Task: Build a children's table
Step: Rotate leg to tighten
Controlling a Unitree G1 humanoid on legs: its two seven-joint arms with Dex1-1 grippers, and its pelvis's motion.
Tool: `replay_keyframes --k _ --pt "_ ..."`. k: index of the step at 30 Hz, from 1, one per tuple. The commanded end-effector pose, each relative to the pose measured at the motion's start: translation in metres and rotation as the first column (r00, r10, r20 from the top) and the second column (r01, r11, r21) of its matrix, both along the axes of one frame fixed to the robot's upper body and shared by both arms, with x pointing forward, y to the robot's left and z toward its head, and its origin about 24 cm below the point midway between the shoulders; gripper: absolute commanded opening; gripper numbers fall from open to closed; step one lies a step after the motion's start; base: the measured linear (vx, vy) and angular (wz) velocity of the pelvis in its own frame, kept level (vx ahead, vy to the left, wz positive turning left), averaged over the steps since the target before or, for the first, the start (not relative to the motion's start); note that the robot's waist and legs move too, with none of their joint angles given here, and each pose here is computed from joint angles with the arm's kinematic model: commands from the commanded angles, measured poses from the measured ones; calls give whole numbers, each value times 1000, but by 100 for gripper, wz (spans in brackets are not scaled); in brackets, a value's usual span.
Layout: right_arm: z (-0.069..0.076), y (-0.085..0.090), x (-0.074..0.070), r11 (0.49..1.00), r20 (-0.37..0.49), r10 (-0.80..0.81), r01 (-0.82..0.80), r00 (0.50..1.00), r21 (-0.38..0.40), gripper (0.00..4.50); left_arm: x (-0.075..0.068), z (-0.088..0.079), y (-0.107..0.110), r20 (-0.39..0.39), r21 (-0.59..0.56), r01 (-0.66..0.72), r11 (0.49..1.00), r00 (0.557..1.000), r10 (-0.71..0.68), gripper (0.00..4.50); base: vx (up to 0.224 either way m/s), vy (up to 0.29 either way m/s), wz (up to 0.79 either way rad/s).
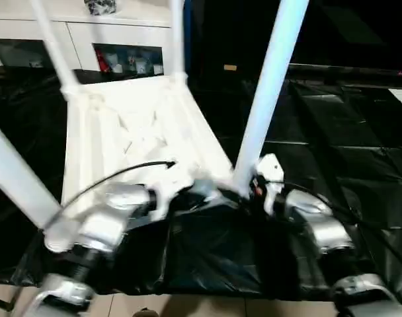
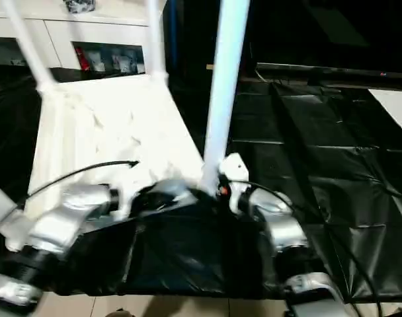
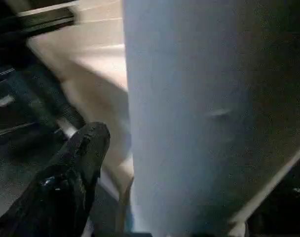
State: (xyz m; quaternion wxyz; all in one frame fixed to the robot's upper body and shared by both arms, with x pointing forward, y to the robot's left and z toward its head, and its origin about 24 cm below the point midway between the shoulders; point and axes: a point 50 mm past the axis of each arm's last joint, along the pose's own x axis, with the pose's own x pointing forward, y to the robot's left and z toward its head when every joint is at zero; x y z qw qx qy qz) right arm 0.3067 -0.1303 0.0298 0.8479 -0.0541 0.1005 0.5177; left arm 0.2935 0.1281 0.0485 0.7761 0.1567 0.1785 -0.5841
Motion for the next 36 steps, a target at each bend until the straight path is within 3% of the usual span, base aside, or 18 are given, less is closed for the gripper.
replay_keyframes --k 1,11,19,33,36 --pt "4 5 -5 995 -13 102 -102 995 13 361 -4 6 -10 11 -39 104 994 995 -104 0 0 0 0" --pt "4 5 -22 936 -112 352 -352 929 20 277 0 9 23 -47 53 174 983 984 -172 0 0 0 0" --pt "0 6 -29 908 -153 414 -419 898 -5 211 2 9 27 -54 63 188 980 981 -185 0 0 0 0" --pt "-4 11 -36 907 -164 417 -421 894 12 199 3 7 27 -45 53 172 984 984 -170 0 0 0 0" --pt "-9 16 -33 950 -135 312 -312 941 19 199 10 8 21 2 29 80 996 997 -80 0 0 0 0"
